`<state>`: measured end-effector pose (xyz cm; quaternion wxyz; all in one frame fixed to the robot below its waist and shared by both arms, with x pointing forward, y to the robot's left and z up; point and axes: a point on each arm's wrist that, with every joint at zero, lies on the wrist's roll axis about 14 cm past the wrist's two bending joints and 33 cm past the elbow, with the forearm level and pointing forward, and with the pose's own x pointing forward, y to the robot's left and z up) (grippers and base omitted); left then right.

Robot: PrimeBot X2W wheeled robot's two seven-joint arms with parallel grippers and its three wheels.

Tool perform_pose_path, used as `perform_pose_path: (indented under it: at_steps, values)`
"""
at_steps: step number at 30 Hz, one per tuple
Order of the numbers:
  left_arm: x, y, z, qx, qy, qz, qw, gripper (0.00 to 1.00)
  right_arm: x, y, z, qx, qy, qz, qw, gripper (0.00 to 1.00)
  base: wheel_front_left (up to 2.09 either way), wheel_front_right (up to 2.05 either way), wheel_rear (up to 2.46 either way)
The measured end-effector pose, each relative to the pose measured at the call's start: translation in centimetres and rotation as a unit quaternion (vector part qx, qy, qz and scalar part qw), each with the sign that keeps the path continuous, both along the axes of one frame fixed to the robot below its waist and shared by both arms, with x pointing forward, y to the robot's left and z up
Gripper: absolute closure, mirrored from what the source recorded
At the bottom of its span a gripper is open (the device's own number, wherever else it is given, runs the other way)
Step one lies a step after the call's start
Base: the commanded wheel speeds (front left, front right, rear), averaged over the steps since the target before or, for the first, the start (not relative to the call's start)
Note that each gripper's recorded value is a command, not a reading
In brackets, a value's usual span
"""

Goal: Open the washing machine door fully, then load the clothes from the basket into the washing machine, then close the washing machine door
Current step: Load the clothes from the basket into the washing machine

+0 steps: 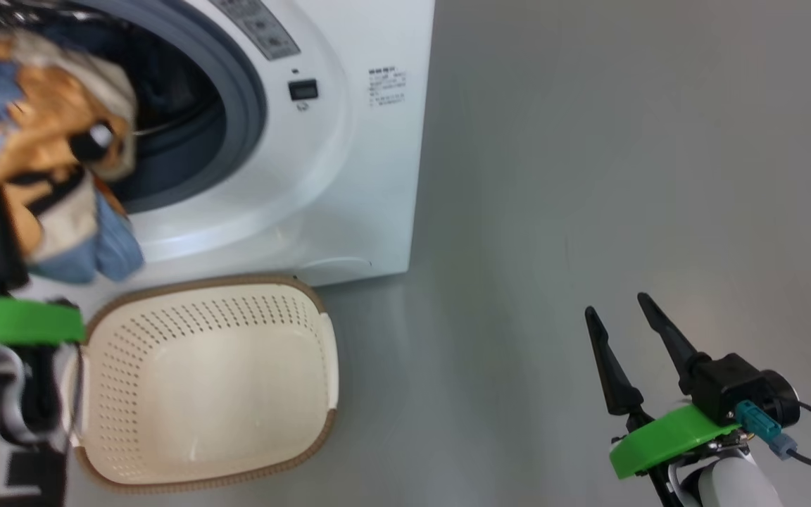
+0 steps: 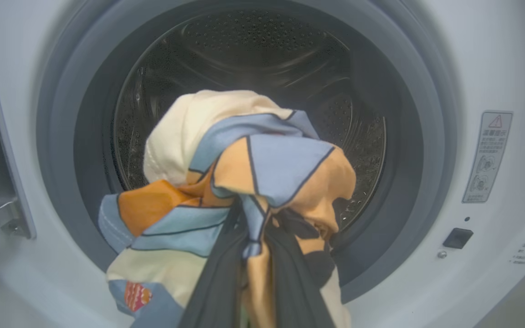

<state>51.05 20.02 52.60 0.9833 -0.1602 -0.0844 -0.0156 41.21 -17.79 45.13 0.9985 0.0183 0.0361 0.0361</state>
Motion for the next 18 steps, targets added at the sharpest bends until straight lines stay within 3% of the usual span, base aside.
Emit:
perform_pose_path:
  at_steps: [18]
  values:
    - [13.9,-2.0,-1.4,0.019,-0.016,-0.049,0.998,1.00,2.2,-2.3,-4.7,-0.004,0.051,-0.029,0.998,0.00,0.00,0.00,0.00]
